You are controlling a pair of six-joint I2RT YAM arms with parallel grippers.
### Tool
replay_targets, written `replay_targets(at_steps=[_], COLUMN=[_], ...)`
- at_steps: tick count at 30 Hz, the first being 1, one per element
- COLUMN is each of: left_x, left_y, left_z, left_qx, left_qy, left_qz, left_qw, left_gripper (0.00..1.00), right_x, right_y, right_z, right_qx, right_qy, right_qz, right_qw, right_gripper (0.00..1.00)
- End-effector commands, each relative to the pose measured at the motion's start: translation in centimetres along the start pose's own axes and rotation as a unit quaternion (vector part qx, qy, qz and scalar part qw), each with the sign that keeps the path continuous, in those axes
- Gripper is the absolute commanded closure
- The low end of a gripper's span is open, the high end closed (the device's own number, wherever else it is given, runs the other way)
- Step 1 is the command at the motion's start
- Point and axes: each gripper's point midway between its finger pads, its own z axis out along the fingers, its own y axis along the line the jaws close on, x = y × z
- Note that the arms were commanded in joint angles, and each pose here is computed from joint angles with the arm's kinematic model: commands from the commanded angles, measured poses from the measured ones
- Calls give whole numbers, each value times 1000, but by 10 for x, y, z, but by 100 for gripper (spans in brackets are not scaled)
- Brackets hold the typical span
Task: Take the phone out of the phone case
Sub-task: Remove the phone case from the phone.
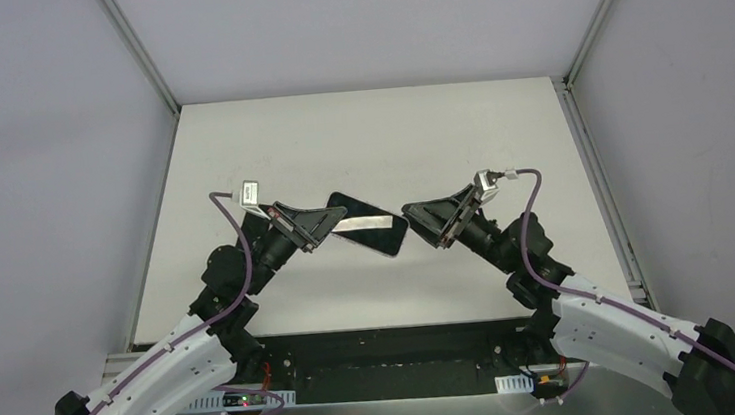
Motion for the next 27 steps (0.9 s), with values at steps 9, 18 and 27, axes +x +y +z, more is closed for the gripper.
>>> replay_targets(at_steps=[9,18,27], left_x=[-26,-28,-26], left_y=[-66,-76,-77], left_z=[6,4,3], left_qx=[106,127,133], left_qy=[-33,-34,-31], left_qz=[-20,-36,-43], left_qw=[994,991,990], left_gripper=[100,100,100], right_x=[-2,-4,-7], right_y=[20,22,31], right_z=[-6,-3,-3], right_qx=[-50,-70,-111], right_qy=[-3,-8,-14], right_qz=[11,42,65], right_qw=[999,997,992], right_gripper=[54,60,64])
